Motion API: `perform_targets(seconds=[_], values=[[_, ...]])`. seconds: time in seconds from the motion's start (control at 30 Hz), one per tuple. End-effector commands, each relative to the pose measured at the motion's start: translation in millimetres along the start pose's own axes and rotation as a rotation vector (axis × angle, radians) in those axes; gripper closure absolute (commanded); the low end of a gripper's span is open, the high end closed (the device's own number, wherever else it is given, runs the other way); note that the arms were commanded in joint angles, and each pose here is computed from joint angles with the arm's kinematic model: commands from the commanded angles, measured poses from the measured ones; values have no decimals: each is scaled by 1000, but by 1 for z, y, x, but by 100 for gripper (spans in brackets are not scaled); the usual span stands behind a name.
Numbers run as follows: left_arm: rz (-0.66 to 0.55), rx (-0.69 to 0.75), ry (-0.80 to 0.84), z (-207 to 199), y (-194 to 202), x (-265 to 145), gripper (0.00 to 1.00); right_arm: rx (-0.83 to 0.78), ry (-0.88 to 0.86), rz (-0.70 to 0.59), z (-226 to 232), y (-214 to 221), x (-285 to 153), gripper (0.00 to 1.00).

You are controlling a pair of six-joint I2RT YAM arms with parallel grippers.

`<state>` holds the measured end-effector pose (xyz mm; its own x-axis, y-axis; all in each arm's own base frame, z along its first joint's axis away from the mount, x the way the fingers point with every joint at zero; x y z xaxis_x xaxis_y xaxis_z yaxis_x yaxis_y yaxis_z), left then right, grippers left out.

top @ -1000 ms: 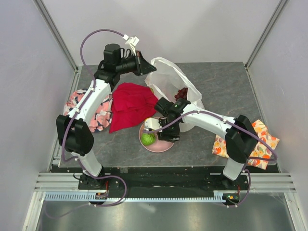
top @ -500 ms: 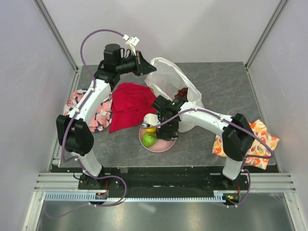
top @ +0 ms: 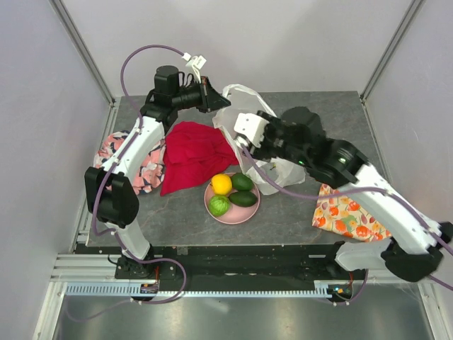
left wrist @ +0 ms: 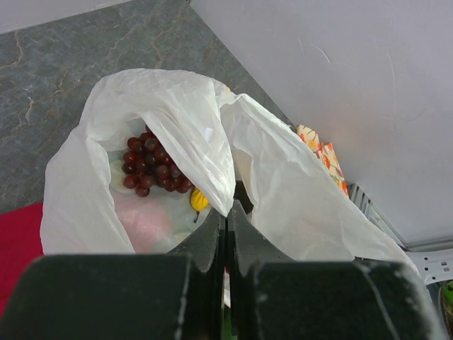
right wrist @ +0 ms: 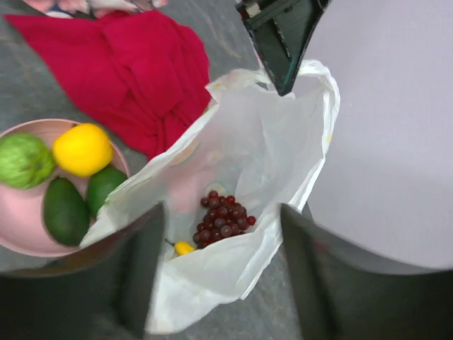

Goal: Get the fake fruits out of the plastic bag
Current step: Adjust the plastic bag at the center of the board.

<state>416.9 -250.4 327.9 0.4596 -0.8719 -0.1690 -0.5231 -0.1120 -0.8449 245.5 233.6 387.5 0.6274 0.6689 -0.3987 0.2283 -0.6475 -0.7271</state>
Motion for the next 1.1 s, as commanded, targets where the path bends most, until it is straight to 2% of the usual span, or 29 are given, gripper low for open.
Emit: perform_targets(seconds=[0.0, 0.03, 0.07, 0.17, 0.27, 0.33, 0.37, 0.43, 0.47, 0.5, 0.53, 0.6, 0.7, 0.87, 0.9, 0.97, 1.0, 1.07], values=[[-30, 27, 43, -18, -9, -9, 98, 128, 30, 234, 14, 69, 94, 42], [-29, 28, 44, -19, -9, -10, 98, 143, 32, 267, 12, 82, 102, 47], [-26, 28, 51, -22, -8, -11, 98, 144, 8, 313, 19, 97, 117, 61], [-21, 22, 59, -26, -6, -16, 98, 149, -25, 427, 27, 139, 135, 70], [-17, 20, 56, -29, -2, -20, 98, 182, -23, 602, 28, 193, 116, 76], [-20, 24, 60, -34, -1, -24, 98, 199, -7, 645, 24, 205, 89, 76], [-10, 15, 58, -33, 4, -25, 98, 183, -52, 708, 40, 220, 73, 76], [-10, 20, 67, -39, 6, -30, 98, 160, -63, 702, 46, 219, 43, 76], [-1, 14, 67, -38, 11, -31, 98, 141, -115, 759, 62, 233, 27, 75], [6, 24, 71, -39, 14, -33, 98, 123, -111, 756, 64, 233, 12, 75], [8, 32, 75, -42, 16, -36, 98, 75, -140, 828, 76, 252, -2, 74], [21, 44, 109, -47, 19, -39, 98, 28, -121, 853, 79, 262, -18, 75], [47, 42, 186, -54, 26, -36, 98, -3, -115, 858, 87, 275, -19, 75], [76, 32, 245, -54, 24, -16, 98, 47, -15, 842, 60, 273, 20, 70], [75, 28, 247, -54, 21, -12, 98, 72, -32, 873, 60, 281, 33, 64], [59, 44, 257, -58, 10, -10, 98, 134, 6, 850, 37, 274, 50, 54], [60, 43, 255, -55, 9, -7, 98, 166, -3, 868, 37, 279, 61, 39], [54, 51, 256, -57, 6, -6, 99, 196, 7, 836, 23, 269, 73, 33]])
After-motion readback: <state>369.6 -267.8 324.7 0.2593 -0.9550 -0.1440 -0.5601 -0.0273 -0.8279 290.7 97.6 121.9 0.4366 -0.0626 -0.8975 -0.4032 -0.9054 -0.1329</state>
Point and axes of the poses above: each gripper's point midway between its finger pads, its own x axis out along the fingers, its own z axis along the line the jaws close on, y = z × x, the point moved 3 cm from there along -x, back along the fingers, and after that the axes turned 2 degrees about x, right-handed, at the moved point
